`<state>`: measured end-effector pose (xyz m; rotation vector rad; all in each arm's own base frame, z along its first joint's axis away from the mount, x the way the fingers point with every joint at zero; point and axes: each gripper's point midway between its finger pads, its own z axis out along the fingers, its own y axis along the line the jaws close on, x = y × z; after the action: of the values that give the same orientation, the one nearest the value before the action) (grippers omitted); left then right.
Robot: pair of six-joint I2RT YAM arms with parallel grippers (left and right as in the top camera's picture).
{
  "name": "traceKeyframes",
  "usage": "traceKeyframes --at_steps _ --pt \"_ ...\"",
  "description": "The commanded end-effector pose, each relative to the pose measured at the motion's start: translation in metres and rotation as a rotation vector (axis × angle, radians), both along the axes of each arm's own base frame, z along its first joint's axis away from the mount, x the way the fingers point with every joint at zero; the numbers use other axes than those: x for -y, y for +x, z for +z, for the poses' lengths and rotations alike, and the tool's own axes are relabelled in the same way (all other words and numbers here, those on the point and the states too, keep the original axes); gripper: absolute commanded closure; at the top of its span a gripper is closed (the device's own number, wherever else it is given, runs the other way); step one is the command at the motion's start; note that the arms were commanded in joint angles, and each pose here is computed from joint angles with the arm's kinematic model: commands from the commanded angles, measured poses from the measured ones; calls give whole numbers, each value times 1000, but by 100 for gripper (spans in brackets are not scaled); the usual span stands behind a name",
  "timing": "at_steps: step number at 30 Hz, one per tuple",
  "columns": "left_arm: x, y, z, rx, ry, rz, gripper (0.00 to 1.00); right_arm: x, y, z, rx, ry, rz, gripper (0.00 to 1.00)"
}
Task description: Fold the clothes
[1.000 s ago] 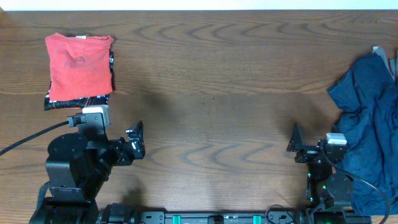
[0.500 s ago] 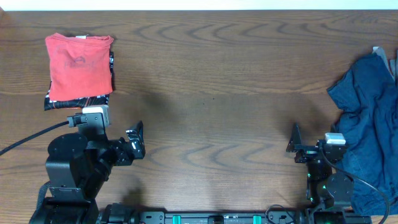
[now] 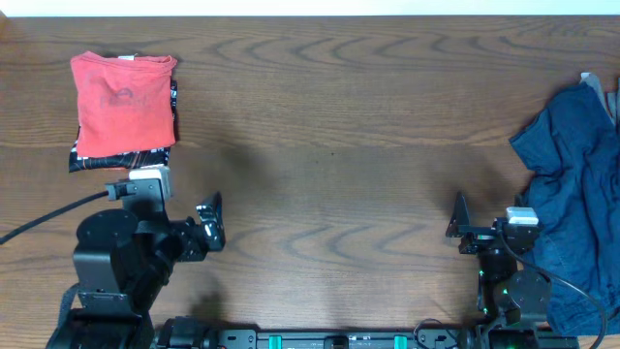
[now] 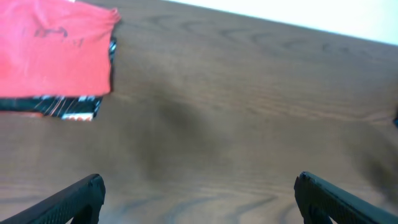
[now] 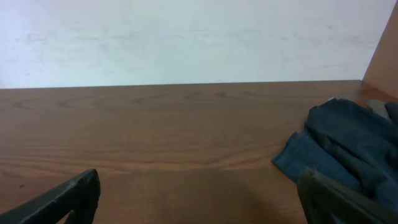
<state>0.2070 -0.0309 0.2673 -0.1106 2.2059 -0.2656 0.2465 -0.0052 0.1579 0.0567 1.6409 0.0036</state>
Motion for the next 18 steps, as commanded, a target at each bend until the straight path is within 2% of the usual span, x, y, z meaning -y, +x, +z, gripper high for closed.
traceKeyframes --at_steps 1,6,11,18 --pt "-15 -11 -16 -6 51 54 2 -2 0 -1 -1 -18 12 1" --pt "-26 -14 -64 34 54 109 2 -2 0 0 -1 -18 11 1" --pt "-30 2 -105 162 49 132 2 -2 0 0 -1 -18 11 1" --pt "-33 23 -122 365 45 145 2 -2 0 0 -1 -18 12 1"
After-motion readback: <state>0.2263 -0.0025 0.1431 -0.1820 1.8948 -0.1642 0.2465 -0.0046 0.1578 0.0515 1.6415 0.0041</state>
